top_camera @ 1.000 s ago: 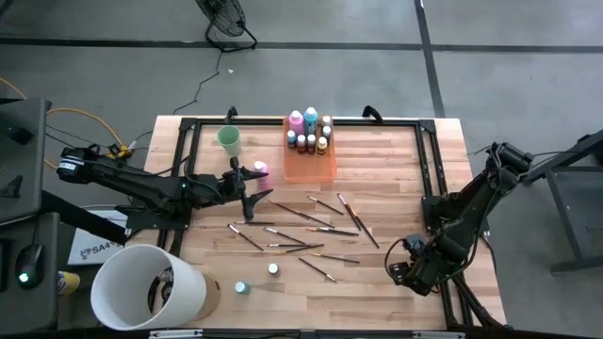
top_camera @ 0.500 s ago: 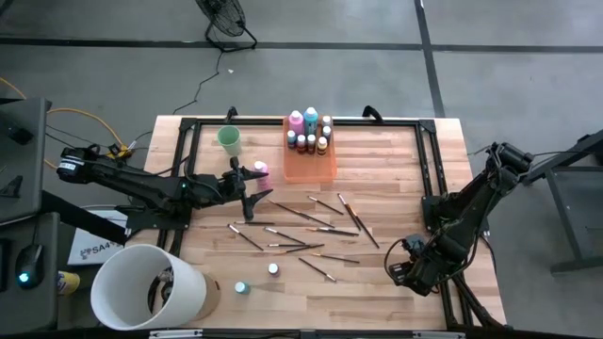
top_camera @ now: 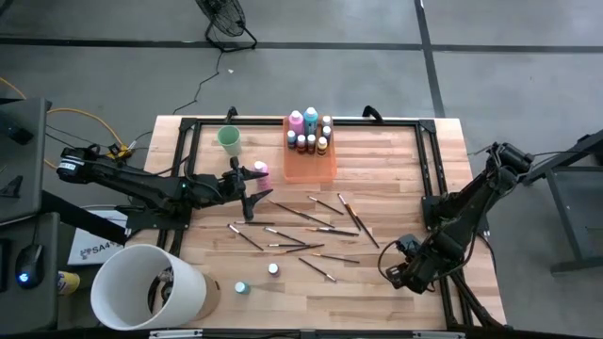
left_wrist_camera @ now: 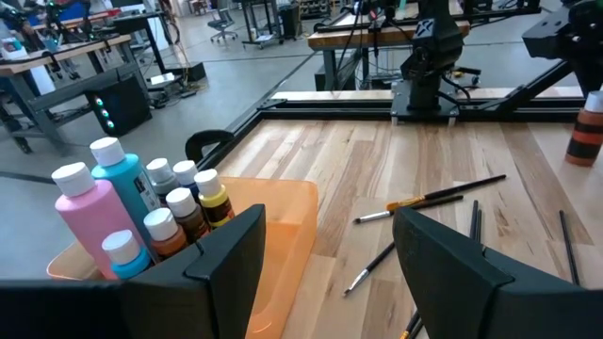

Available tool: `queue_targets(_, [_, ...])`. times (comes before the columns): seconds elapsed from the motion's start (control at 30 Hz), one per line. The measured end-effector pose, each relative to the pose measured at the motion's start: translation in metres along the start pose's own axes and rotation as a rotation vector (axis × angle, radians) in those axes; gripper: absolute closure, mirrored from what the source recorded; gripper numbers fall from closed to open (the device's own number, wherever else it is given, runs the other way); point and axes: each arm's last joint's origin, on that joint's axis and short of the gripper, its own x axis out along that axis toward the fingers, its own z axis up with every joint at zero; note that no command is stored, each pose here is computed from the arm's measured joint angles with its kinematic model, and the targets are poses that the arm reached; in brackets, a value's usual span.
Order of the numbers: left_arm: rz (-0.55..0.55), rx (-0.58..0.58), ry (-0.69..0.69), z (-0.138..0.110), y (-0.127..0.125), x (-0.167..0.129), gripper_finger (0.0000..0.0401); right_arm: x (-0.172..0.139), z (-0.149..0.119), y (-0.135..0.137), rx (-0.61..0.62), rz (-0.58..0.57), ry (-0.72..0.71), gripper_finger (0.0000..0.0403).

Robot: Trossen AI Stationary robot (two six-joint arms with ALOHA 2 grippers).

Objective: Pick & Place Paint Supplies
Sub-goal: Put the orange paint bottle into the orange bin

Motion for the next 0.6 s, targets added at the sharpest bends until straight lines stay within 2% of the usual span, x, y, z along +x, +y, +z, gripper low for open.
queue_targets(0.27, [0.0,0.0,0.0,0.0,0.0,0.0,0.0173,-0.013,0.017,0.017,-0.117,0.057,-0.011,0.0292])
queue_targets(0.6, [0.0,-0.001,-0.001,0.0,0.0,0.0,0.0173,-0.06,0.044,0.035,-0.261,0.047,-0.083,0.0292])
